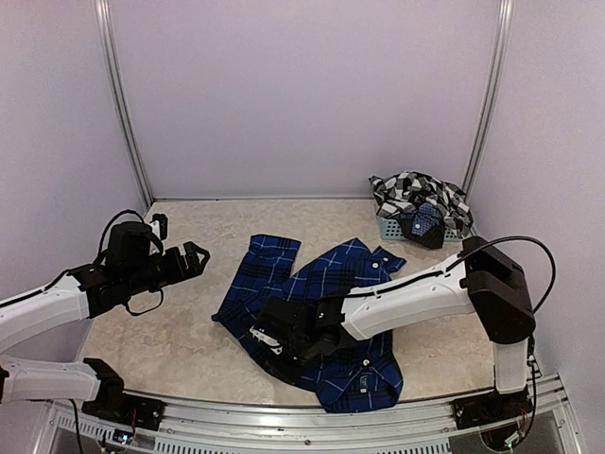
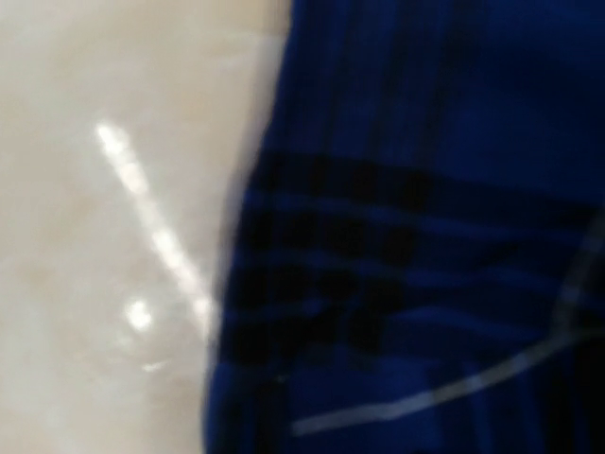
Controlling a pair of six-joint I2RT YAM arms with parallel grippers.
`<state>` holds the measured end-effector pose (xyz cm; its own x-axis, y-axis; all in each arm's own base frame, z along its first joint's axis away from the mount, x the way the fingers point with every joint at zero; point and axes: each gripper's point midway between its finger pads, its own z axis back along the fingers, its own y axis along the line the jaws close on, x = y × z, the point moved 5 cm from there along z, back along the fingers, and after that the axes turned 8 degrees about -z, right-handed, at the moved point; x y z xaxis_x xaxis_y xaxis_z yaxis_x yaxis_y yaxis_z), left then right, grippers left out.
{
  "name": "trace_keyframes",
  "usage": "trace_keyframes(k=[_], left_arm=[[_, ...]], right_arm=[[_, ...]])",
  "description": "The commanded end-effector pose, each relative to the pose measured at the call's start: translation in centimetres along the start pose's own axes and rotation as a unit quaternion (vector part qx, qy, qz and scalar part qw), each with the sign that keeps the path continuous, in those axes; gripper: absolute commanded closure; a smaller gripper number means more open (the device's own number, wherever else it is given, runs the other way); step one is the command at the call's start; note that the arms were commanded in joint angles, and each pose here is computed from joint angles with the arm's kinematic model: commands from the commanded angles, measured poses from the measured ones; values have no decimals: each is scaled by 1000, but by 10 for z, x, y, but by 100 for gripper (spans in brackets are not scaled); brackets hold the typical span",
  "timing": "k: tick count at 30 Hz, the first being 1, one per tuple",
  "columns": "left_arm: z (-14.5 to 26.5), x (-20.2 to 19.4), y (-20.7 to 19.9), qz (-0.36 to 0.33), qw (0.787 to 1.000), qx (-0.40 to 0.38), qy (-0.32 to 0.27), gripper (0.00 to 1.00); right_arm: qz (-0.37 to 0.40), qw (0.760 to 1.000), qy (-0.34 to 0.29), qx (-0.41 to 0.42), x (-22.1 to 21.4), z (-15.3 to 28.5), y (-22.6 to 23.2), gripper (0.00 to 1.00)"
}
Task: Fold and stack the long sleeve shirts
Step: Flatten out the crumpled shirt at the center of the board.
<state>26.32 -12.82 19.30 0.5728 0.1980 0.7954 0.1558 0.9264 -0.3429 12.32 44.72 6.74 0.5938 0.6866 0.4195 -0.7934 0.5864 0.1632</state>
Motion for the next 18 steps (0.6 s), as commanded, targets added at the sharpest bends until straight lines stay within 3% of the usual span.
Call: trace_keyframes(k=[1,3,4,12,18], left_arm=[[4,6,-2,-11,1000,-7,-7,1],[4,5,-2,-12,1000,-8,-8,1],[4,5,-2,-13,1000,-9,-9,1],[6,8,-9,-32,999,-27,-25,1],[10,12,-43,-79,993,-69,-58,1]], right_arm=[[0,996,41,-76,-23,-6,-21,76],[-3,995,40,-92,-25,1,-30,96],[-6,994,40,-97,-25,6,-34,100],[-54,995,-3,-82,-18,88,-73,100],[-135,983,-126,2,-1,191,-115,100]])
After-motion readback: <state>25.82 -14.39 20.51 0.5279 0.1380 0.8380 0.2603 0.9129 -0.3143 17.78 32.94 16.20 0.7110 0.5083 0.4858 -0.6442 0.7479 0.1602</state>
